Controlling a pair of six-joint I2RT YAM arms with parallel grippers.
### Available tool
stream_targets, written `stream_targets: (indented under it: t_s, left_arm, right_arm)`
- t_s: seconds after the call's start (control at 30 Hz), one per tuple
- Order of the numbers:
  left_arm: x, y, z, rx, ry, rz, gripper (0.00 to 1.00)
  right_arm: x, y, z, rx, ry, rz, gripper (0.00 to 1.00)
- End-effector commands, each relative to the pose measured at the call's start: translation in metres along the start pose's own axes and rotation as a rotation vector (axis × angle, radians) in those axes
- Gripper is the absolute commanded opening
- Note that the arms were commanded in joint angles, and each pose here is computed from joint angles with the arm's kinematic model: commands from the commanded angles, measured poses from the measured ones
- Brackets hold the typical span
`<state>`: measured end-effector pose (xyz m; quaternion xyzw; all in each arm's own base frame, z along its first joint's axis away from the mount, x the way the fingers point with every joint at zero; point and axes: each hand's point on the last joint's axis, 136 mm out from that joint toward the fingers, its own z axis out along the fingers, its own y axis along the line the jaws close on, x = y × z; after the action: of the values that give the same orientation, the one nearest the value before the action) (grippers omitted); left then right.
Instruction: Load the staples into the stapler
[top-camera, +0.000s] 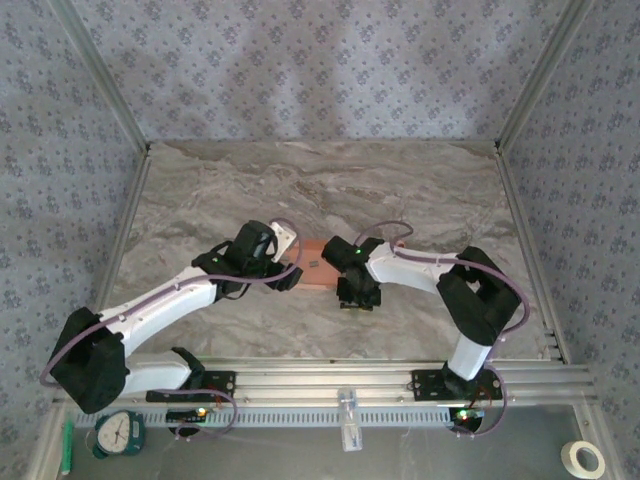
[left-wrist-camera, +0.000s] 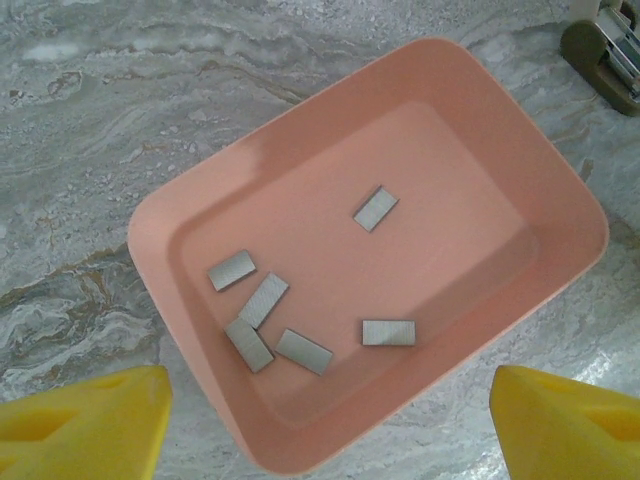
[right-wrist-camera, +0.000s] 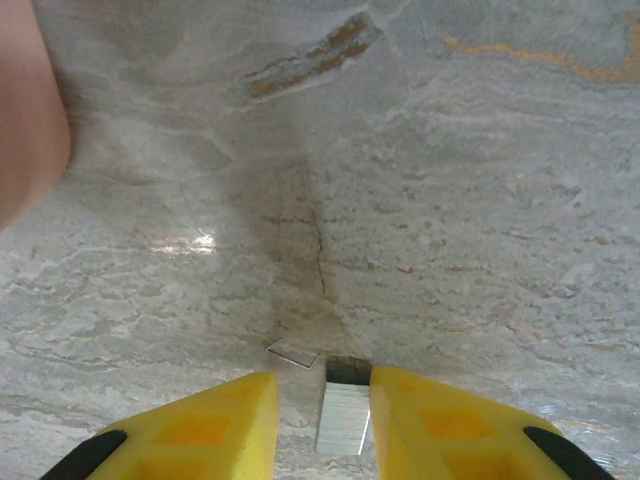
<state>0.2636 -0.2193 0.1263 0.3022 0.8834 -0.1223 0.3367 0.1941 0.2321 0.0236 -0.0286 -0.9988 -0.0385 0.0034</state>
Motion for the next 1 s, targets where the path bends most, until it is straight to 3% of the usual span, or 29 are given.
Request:
stream_targets:
  t_s: [0.0, 0.47, 0.97]
  left_arm:
    - [-0.002, 0.001, -0.003, 0.003, -0.026, -0.017, 0.83]
    - [-0.002, 0.0, -0.001, 0.01, -0.027, -0.012, 0.83]
    - [-0.002, 0.001, -0.002, 0.007, -0.029, -0.01, 0.83]
  right_arm:
    - [0.004, -0.012, 0.0, 0.085, 0.014, 0.002, 0.32]
    - [0.01, -0.012, 0.006, 0.078, 0.043, 0.009, 0.32]
    - [0.006, -0.008, 0.014, 0.052, 0.046, 0.003, 0.23]
